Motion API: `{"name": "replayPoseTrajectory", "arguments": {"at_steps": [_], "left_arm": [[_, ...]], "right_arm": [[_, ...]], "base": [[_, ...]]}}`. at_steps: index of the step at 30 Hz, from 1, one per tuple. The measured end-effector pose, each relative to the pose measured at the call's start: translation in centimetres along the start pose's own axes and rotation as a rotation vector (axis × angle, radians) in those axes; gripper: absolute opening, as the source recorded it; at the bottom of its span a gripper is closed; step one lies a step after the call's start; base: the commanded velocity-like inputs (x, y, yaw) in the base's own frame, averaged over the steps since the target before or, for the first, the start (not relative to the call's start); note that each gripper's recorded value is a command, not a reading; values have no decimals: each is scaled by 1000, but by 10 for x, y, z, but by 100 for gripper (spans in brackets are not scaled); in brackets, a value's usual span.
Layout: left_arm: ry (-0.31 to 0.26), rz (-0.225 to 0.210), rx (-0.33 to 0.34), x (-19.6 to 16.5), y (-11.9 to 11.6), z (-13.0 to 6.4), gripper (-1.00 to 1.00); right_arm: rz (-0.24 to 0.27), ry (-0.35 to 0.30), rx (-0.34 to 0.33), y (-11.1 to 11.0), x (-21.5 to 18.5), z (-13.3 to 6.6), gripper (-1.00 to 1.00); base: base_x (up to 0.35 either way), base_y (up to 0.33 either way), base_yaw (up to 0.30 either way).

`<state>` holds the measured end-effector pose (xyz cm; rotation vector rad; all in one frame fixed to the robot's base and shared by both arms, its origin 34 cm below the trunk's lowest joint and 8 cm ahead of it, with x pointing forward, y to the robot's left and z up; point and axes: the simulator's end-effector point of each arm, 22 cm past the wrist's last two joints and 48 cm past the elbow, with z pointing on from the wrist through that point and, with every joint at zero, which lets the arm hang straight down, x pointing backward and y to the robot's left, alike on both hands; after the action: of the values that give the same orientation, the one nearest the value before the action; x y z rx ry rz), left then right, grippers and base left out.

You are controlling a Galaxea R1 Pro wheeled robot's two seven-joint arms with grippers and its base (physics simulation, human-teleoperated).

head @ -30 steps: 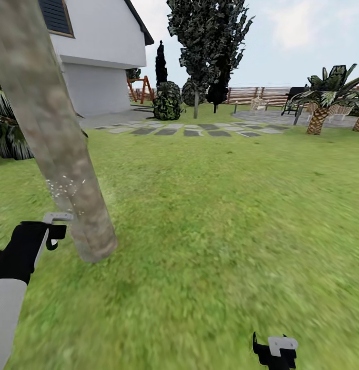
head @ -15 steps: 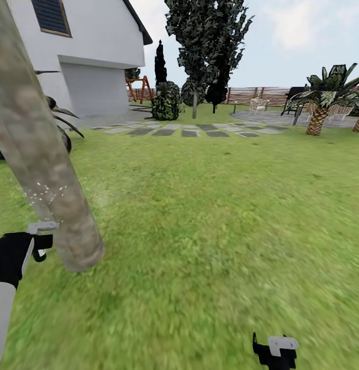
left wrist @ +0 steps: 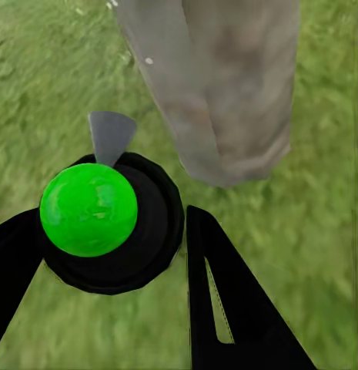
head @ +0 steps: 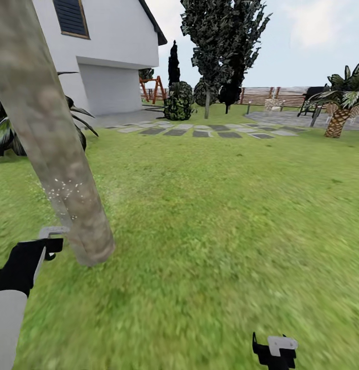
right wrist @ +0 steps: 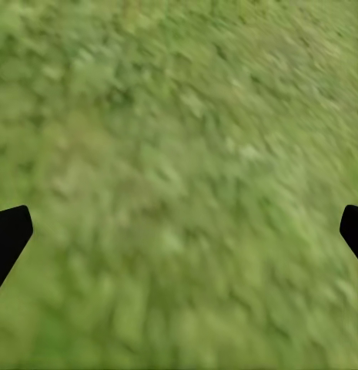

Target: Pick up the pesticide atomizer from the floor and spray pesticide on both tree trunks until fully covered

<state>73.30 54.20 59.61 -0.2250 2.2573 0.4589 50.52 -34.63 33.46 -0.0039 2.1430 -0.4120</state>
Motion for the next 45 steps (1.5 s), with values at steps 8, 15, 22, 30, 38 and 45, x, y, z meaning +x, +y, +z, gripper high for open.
{"name": "replayPoseTrajectory", "arguments": {"at_steps": [8,15,22,30,38,45], "left_arm": [[34,12,49,35,-40,0,-100],[37,-61,-49,78,-4,5,-100],[44,-67,-51,81,-5,5,-100],[55,-62,-55,83,-2,5,-100],[61,-69,-64,86,1,4,-100],[65,-69,-41,88,-17,4,-100]], "right_arm": [[0,1,-1,0,1,0,100],[-1,1,0,0,0,0,100],[1,1,-2,2,0,-1,100],[2,1,-3,3,0,-1,100],[2,1,-3,2,0,-1,100],[2,1,-3,2,0,-1,100]], "base": [[140,-166,1],[231,-195,0],[246,-175,52],[266,-169,270],[101,-64,277],[34,-31,244]]}}
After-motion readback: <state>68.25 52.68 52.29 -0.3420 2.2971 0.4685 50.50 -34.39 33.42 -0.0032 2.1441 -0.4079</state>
